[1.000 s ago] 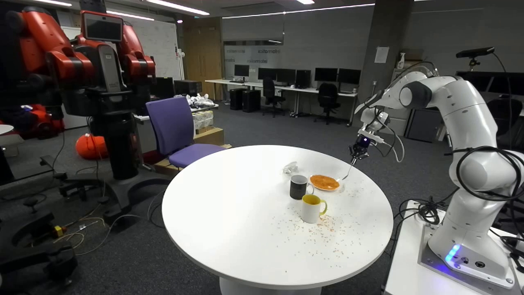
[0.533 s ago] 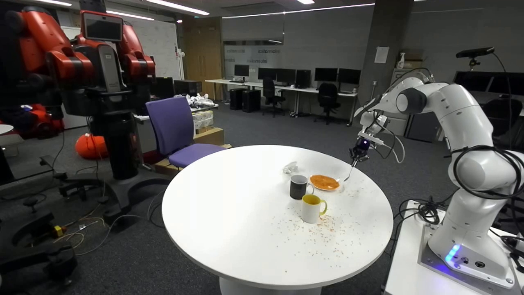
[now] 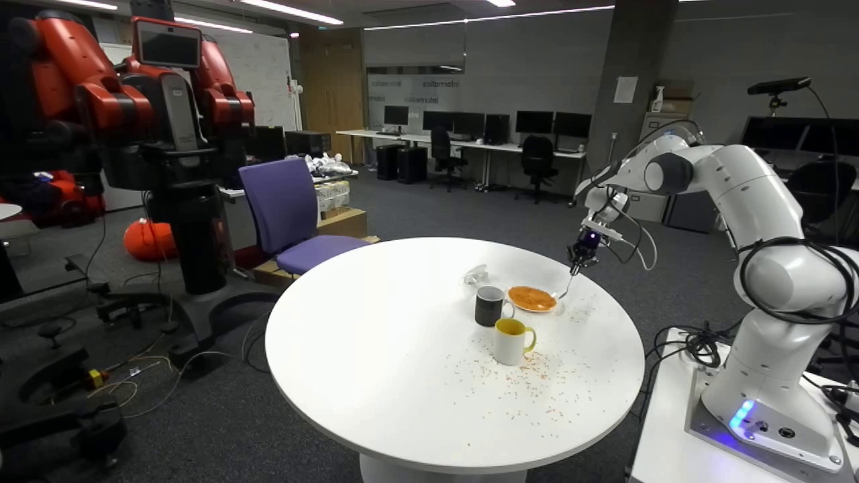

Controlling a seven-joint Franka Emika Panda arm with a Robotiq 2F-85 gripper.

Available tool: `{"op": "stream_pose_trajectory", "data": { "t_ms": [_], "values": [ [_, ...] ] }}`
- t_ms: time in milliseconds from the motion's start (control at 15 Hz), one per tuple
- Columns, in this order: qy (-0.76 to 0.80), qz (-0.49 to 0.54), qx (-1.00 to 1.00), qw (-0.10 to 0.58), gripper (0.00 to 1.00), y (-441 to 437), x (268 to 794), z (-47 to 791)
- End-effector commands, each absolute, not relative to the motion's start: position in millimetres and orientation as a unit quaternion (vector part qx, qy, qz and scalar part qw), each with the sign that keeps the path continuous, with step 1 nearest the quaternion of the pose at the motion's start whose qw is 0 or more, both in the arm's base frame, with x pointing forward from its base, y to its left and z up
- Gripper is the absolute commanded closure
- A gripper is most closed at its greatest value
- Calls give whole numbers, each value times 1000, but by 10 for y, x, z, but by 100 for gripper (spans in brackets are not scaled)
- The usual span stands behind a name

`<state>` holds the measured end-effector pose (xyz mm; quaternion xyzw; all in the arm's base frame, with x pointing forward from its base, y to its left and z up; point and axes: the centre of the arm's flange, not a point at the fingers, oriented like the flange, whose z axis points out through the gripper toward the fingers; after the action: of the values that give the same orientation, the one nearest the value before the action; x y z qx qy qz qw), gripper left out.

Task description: Put a teaspoon of sugar in the blue and white cup and leave spoon in the cup

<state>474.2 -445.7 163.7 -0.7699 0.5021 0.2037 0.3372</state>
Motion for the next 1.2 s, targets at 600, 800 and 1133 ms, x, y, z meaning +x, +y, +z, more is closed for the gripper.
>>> {"op": "stream_pose_trajectory", "data": {
  "t_ms": [600,800,1133],
  "values": [
    [477,202,-792,324,99,-4559,5037,1514],
    [475,198,-795,320,99,-4564,5062,1498],
    [473,188,-800,318,99,-4530,5094,1497]
  ]
}}
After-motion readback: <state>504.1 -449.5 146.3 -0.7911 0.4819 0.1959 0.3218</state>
